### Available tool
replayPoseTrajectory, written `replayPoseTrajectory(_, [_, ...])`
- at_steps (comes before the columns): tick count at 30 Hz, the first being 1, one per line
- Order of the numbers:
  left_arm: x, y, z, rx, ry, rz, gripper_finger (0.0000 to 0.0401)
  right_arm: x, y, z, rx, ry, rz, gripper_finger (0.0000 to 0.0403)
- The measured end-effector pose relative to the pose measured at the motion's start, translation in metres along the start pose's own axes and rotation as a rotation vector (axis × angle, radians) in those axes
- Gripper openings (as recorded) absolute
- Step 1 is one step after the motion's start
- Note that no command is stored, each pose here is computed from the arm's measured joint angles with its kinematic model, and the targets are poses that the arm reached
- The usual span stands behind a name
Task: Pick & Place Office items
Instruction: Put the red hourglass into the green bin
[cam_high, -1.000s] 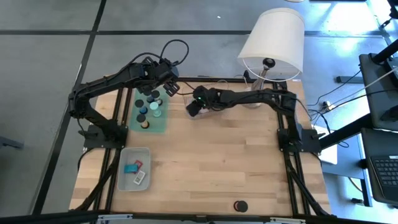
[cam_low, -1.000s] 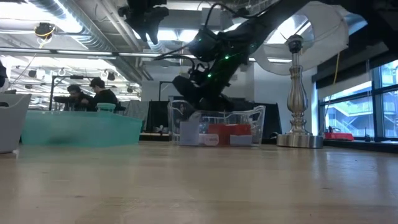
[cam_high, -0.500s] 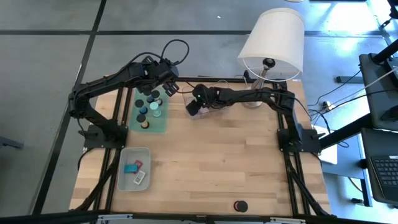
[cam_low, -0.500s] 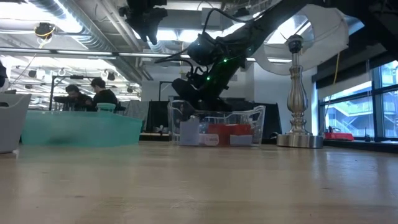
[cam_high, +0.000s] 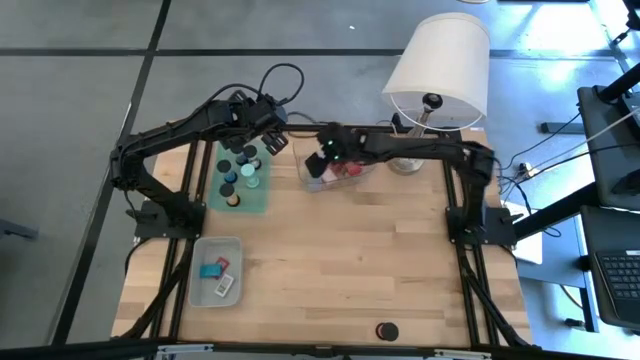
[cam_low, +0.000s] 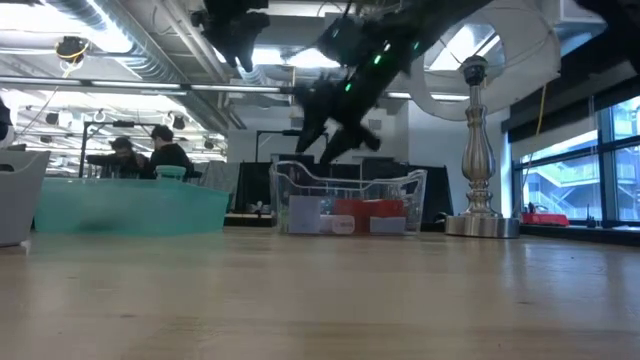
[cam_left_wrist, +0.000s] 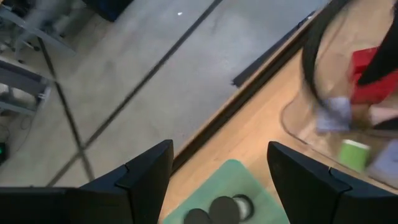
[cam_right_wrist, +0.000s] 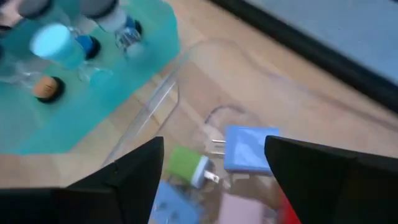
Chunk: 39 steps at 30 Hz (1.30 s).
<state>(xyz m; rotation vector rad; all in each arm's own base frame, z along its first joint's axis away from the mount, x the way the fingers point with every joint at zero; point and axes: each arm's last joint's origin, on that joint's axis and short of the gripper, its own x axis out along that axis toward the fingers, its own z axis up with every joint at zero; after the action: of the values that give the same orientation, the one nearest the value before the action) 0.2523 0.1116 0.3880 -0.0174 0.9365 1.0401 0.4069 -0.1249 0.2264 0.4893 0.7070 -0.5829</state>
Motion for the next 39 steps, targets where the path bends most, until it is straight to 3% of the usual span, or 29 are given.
replayPoseTrajectory(4, [0.0, -0.002, -0.001, -0.053, 0.02, -0.079, 0.0257, -0.05, 0.0, 0.011, -0.049, -0.006, 0.005, 0.0274])
replayPoseTrajectory(8, [-0.003, -0.009, -0.002, -0.118, 0.045, -0.182, 0.0257, -0.099, 0.007, 0.006, -0.144, 0.039, 0.016, 0.0265])
replayPoseTrajectory(15, [-0.02, -0.029, -0.007, -0.225, 0.058, -0.287, 0.0257, -0.174, 0.022, -0.03, -0.358, 0.209, 0.025, 0.0256])
replayPoseTrajectory(22, [-0.046, -0.061, -0.016, -0.325, 0.01, -0.318, 0.0257, -0.236, 0.039, -0.076, -0.542, 0.223, 0.098, 0.0256])
replayPoseTrajectory(31, [-0.069, -0.126, -0.028, -0.375, -0.058, -0.422, 0.0257, -0.269, 0.04, -0.142, -0.556, 0.177, 0.176, 0.025])
replayPoseTrajectory(39, [-0.072, -0.189, -0.042, -0.318, -0.061, -0.519, 0.0257, -0.264, 0.066, -0.198, -0.619, 0.125, 0.403, 0.0242])
